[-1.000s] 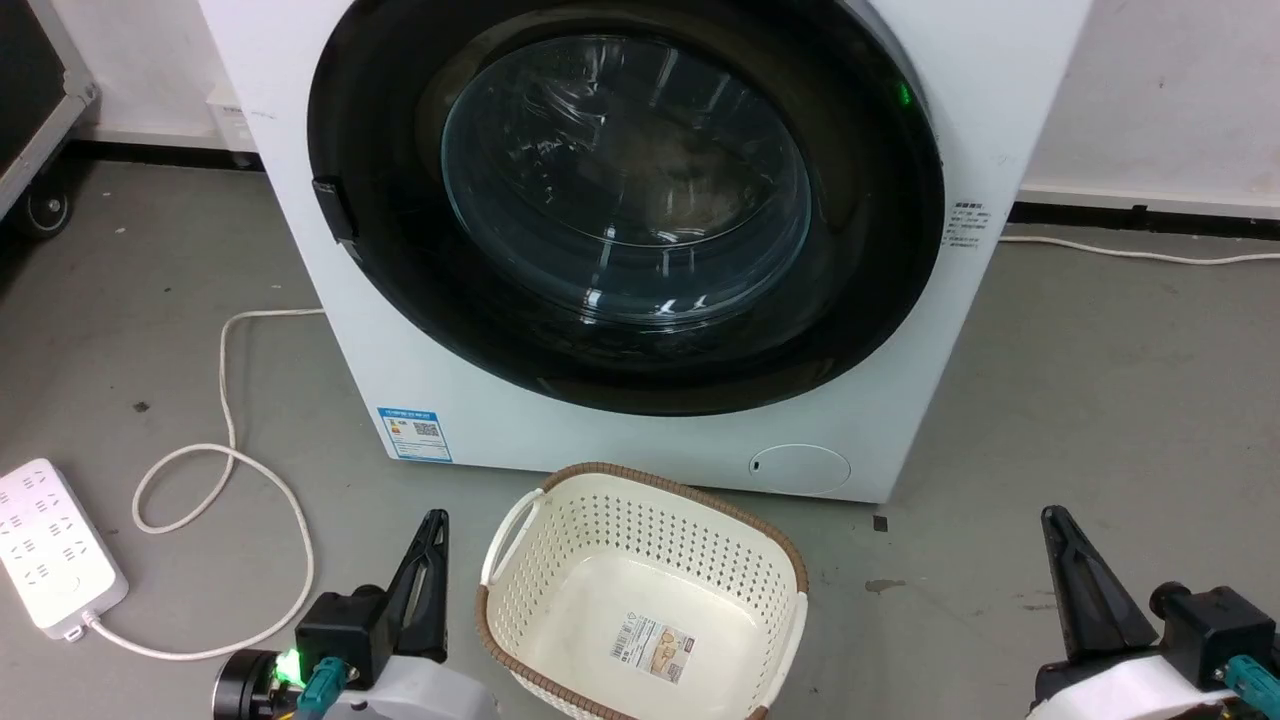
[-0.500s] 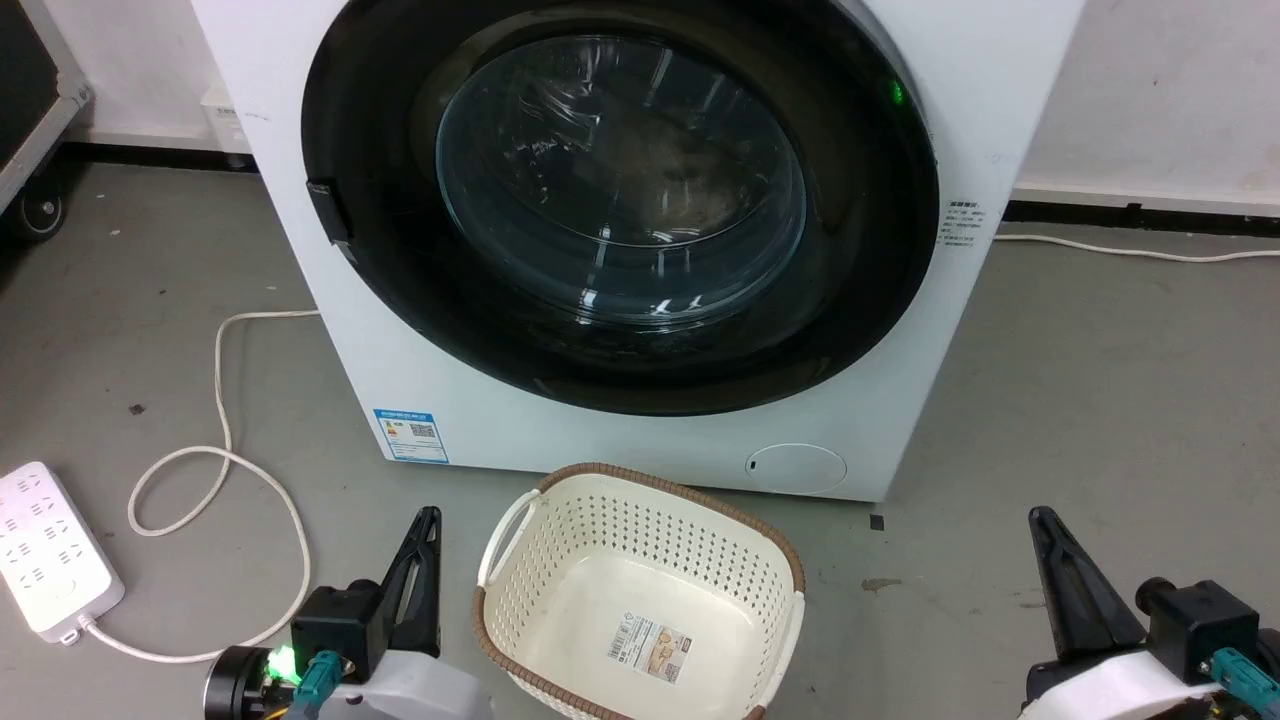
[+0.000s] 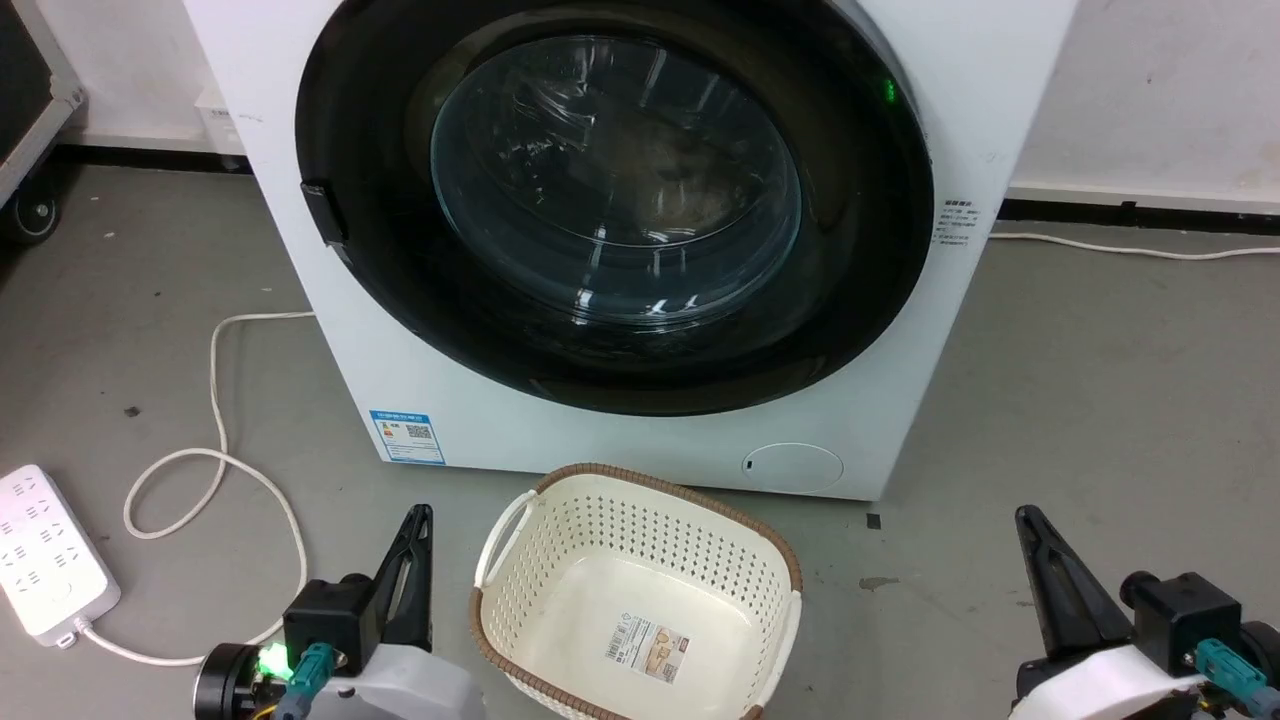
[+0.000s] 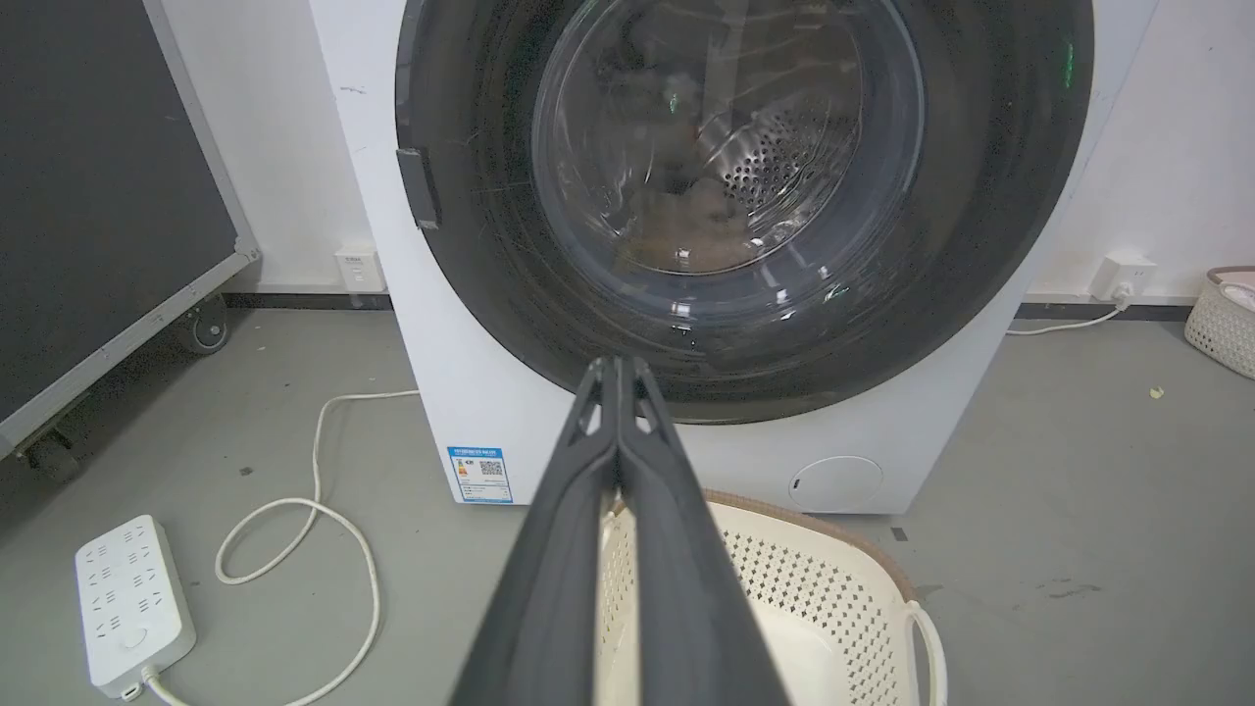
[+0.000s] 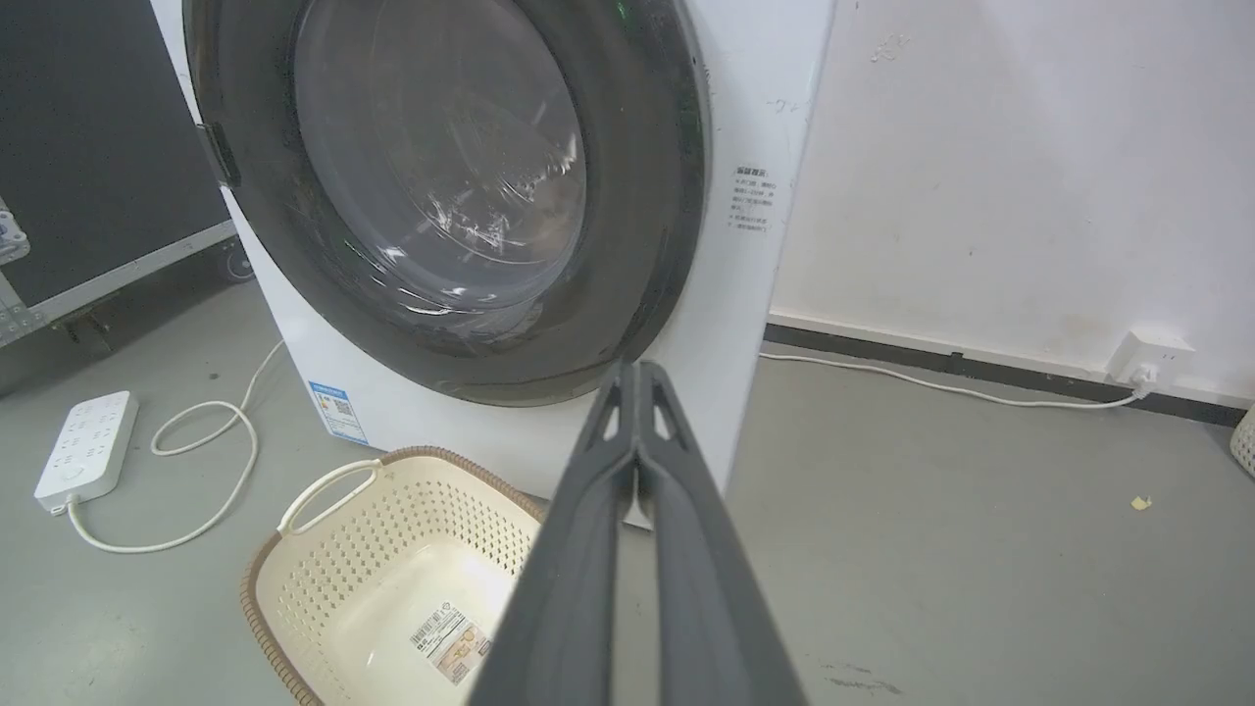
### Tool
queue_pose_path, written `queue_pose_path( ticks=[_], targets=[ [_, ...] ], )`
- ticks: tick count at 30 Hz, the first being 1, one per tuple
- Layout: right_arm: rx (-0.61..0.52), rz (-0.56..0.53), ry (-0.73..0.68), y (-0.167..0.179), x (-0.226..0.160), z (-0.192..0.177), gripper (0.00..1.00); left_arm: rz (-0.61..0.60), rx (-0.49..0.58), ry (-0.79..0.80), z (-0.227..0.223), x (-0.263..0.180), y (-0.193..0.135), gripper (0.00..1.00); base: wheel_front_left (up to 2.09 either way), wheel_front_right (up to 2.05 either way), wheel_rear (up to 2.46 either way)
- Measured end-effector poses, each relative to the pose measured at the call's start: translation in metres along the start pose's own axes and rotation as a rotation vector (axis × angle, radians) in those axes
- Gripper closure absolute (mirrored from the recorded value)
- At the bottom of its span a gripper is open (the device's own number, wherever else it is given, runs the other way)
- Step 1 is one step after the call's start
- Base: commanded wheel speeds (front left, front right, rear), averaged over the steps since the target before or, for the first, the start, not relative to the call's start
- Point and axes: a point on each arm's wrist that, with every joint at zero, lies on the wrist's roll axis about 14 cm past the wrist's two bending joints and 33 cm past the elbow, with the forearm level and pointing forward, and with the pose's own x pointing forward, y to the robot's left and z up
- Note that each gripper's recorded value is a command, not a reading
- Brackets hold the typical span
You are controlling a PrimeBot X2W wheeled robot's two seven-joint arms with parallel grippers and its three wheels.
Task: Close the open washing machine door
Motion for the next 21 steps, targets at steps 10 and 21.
queue_pose_path(
  ticks=[10, 21],
  targets=[
    [-0.002, 0.006, 0.011, 0.0022, 0.0005, 0.0003, 1.00, 0.004, 0.009, 0.011, 0.0006, 0.0012, 0.0015, 1.00, 0.00, 0.00, 0.00],
    [-0.011, 0.018, 0.030, 0.0061, 0.0003, -0.0009, 1.00, 0.011, 0.019, 0.022, 0.0019, 0.0027, 0.0040, 1.00, 0.00, 0.00, 0.00]
  ],
)
